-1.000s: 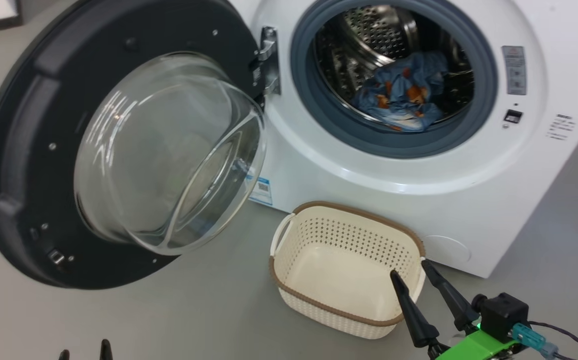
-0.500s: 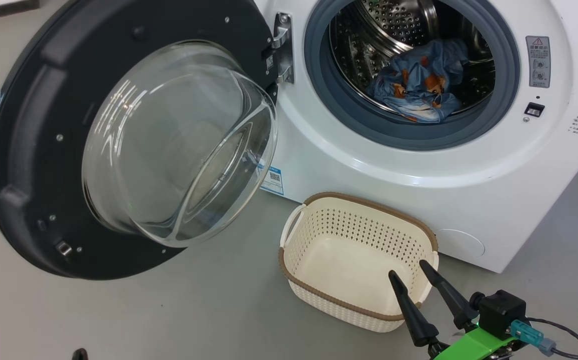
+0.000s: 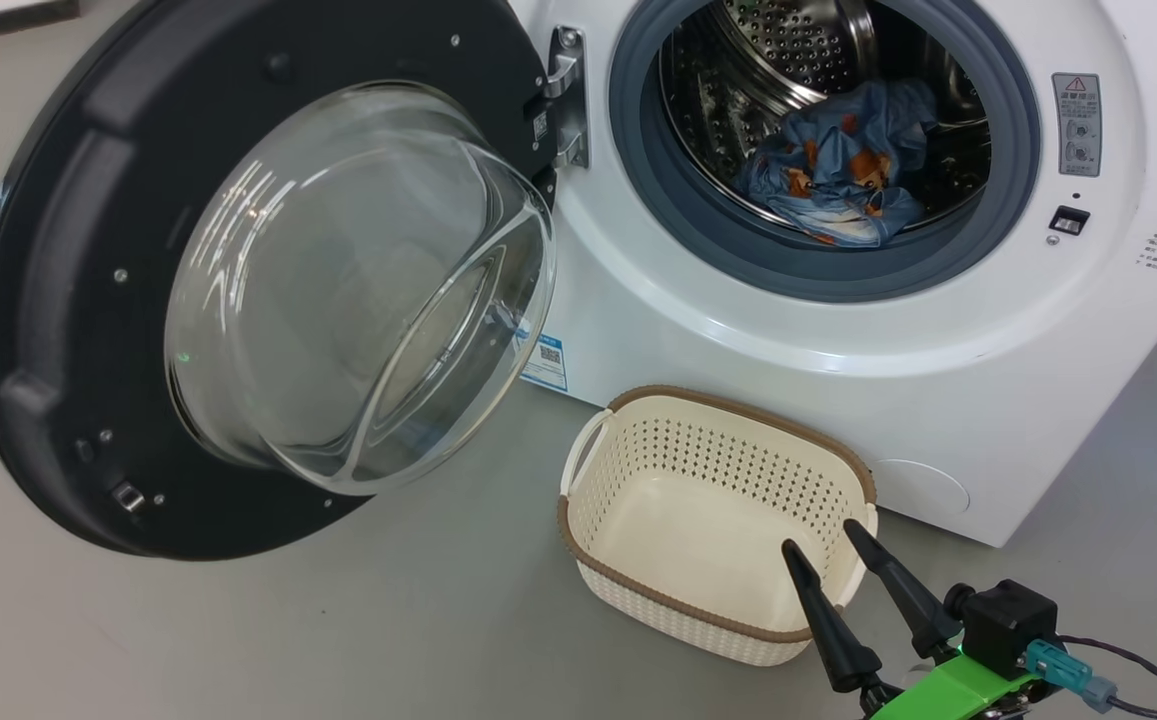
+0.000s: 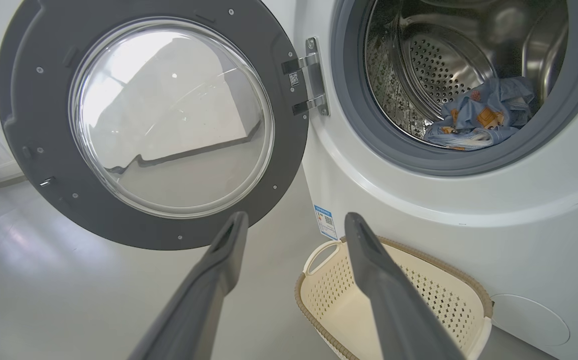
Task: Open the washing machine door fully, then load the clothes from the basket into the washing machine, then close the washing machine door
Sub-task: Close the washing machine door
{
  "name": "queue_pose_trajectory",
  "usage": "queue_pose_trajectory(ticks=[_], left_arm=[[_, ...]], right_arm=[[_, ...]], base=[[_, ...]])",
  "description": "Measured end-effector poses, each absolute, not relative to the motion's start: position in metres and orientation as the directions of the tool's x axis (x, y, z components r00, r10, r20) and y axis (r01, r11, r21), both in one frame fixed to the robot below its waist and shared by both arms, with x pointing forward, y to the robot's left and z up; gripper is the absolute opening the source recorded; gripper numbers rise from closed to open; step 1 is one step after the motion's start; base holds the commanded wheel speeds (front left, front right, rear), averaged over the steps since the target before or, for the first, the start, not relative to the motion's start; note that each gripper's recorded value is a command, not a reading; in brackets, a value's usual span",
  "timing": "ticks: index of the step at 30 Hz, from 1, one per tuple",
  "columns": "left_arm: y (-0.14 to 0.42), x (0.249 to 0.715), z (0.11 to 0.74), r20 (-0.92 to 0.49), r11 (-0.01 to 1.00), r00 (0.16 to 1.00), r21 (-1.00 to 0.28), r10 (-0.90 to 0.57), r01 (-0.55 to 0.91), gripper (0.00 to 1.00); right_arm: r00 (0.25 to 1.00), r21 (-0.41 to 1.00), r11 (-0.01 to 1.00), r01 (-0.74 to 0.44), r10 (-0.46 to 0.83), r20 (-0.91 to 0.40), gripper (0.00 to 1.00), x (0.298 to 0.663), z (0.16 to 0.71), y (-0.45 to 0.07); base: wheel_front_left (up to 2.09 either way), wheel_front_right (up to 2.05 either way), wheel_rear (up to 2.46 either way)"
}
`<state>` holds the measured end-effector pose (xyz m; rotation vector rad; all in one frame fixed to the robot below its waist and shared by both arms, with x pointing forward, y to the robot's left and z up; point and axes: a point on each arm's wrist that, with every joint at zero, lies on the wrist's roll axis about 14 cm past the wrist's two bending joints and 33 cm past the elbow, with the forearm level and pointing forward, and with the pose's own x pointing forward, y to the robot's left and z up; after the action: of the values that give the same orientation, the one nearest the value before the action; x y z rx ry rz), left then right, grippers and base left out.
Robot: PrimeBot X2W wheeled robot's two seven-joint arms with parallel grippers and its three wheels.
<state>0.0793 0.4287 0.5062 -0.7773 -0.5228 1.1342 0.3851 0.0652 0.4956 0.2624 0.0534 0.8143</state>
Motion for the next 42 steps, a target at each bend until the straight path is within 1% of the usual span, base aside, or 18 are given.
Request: queue_pose_trajectory(ticks=[2, 3, 8, 10, 12, 15, 20, 25, 28, 33, 42], left_arm=[[0.445, 0.073, 0.512, -0.015, 0.147, 0.311, -0.859, 0.950, -0.491, 0.00], [0.454, 0.071, 0.516, -0.018, 0.126, 0.304, -0.885, 0.953, -0.449, 0.00], [0.506, 0.064, 0.546, 0.013, 0.109, 0.296, -0.945, 0.955, -0.308, 0.00], [0.523, 0.068, 0.558, 0.019, 0.102, 0.310, -0.962, 0.951, -0.253, 0.00], [0.536, 0.074, 0.567, 0.009, 0.069, 0.312, -0.981, 0.950, -0.180, 0.00], [0.549, 0.090, 0.581, 0.014, 0.059, 0.359, -0.992, 0.933, -0.116, 0.00], [0.559, 0.121, 0.590, -0.014, 0.015, 0.418, -0.998, 0.908, -0.065, 0.00], [0.556, 0.158, 0.602, -0.003, 0.005, 0.499, -1.000, 0.867, -0.015, 0.00], [0.553, 0.171, 0.601, -0.009, -0.014, 0.528, -1.000, 0.849, 0.006, 0.00], [0.550, 0.184, 0.592, -0.031, -0.031, 0.552, -0.999, 0.833, -0.009, 0.00], [0.535, 0.221, 0.572, -0.058, -0.044, 0.639, -0.998, 0.767, -0.038, 0.00]], right_arm=[[0.688, 0.252, 0.657, -0.710, 0.724, 0.053, 1.00, 0.385, 0.495, 0.065], [0.688, 0.253, 0.657, -0.710, 0.723, 0.053, 1.00, 0.384, 0.495, 0.065], [0.692, 0.255, 0.660, -0.707, 0.720, 0.052, 1.00, 0.385, 0.495, 0.064], [0.694, 0.256, 0.663, -0.704, 0.718, 0.051, 1.00, 0.385, 0.495, 0.063], [0.698, 0.257, 0.666, -0.700, 0.715, 0.047, 1.00, 0.386, 0.493, 0.061], [0.705, 0.259, 0.673, -0.693, 0.708, 0.045, 1.00, 0.387, 0.492, 0.058], [0.717, 0.264, 0.686, -0.678, 0.696, 0.036, 1.00, 0.393, 0.488, 0.053], [0.729, 0.260, 0.702, -0.663, 0.685, 0.008, 1.00, 0.391, 0.478, 0.043], [0.742, 0.256, 0.717, -0.648, 0.670, 0.001, 1.00, 0.393, 0.475, 0.034], [0.753, 0.225, 0.735, -0.639, 0.658, -0.013, 1.00, 0.397, 0.470, 0.021], [0.766, 0.213, 0.755, -0.620, 0.641, -0.045, 1.00, 0.402, 0.458, 0.004]], base=[[0.00, 0.00, 0.00], [0.00, 0.00, 0.00], [0.00, 0.00, 0.00], [0.00, 0.00, 0.00], [0.00, 0.00, 0.00], [0.00, 0.00, 0.00], [0.00, 0.00, 0.00], [0.00, 0.00, 0.00], [0.00, 0.00, 0.00], [0.00, 0.00, 0.00], [0.00, 0.00, 0.00]])
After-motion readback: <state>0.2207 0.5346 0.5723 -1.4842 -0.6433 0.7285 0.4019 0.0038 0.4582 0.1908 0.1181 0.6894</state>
